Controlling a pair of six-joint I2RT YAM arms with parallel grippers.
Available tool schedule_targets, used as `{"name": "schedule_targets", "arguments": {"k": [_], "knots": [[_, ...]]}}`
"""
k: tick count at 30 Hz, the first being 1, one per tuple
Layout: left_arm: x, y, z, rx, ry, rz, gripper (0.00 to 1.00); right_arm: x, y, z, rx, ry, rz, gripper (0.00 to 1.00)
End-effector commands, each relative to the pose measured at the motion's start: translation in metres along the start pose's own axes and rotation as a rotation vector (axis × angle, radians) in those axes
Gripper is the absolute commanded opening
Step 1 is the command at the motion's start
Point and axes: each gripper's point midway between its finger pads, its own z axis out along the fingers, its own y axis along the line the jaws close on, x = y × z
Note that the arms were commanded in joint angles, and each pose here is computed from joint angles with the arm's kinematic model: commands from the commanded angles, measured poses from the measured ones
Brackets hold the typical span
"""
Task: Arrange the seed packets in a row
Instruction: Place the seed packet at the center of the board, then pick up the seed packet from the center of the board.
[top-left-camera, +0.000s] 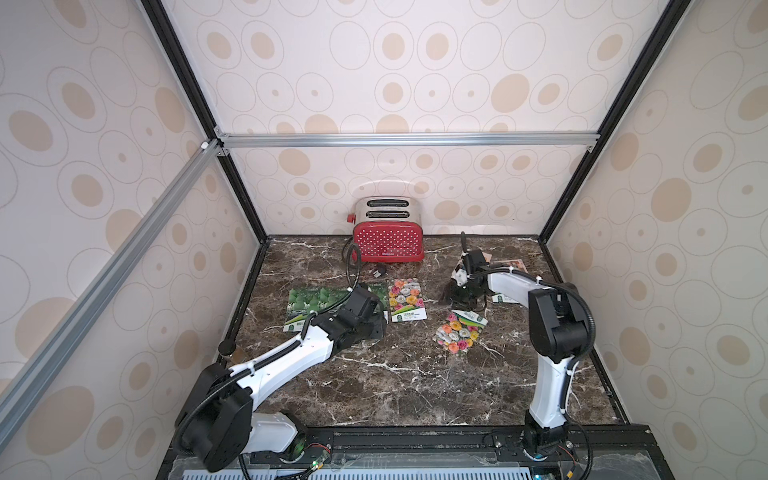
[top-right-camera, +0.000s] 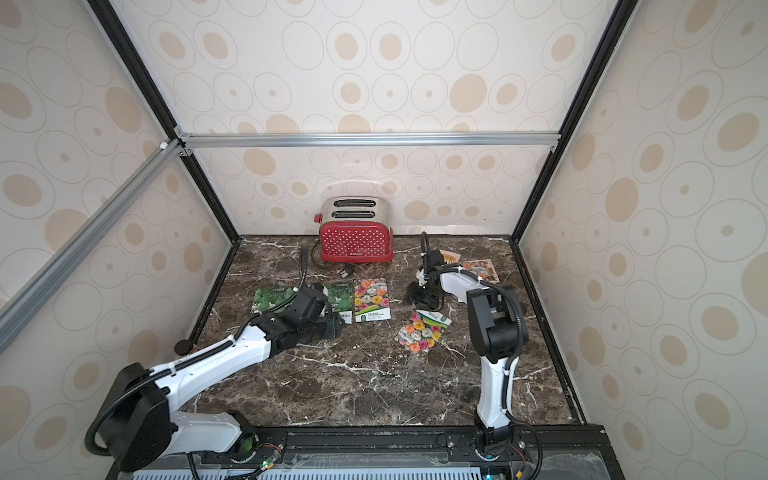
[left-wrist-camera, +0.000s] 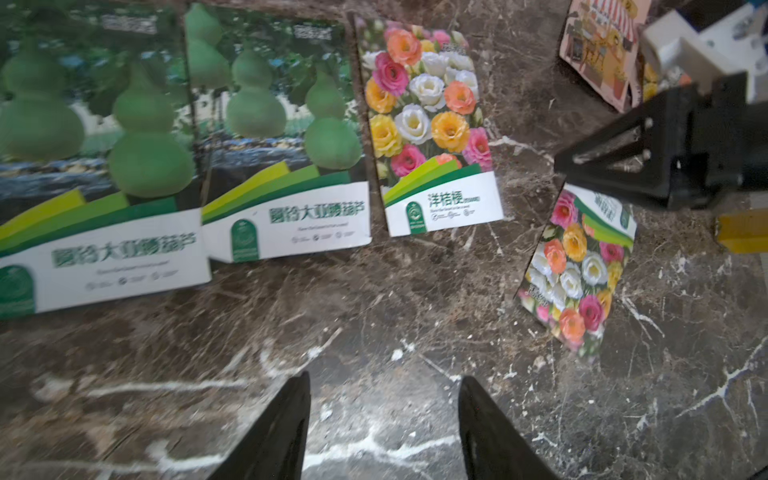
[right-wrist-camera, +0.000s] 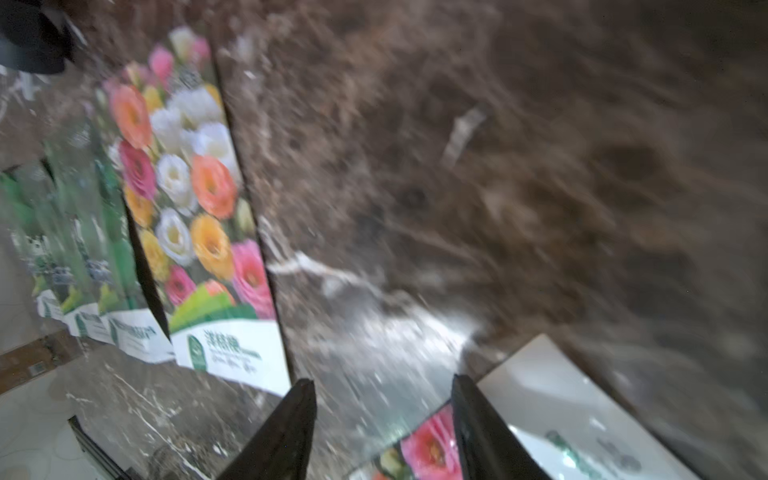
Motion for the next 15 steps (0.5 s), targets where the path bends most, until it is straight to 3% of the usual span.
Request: {"name": "schedule_targets", "arguments": {"k": [1, 8, 15], "knots": [[-0.022, -0.053, 0.011, 0.108, -0.002, 0.106, 0.57, 0.021, -0.012, -0.026, 0.019, -0.046, 0.001, 0.57], [-0.010, -0.102, 0.061, 0.188, 0.120, 0.177, 0.54, 0.065, -0.027, -0.043, -0.034, -0.078, 0.040, 0.57], [0.006, -0.117, 0.070, 0.210, 0.175, 0.206, 0.55, 0.077, -0.049, -0.063, 0.022, -0.098, 0.068, 0.57]]}}
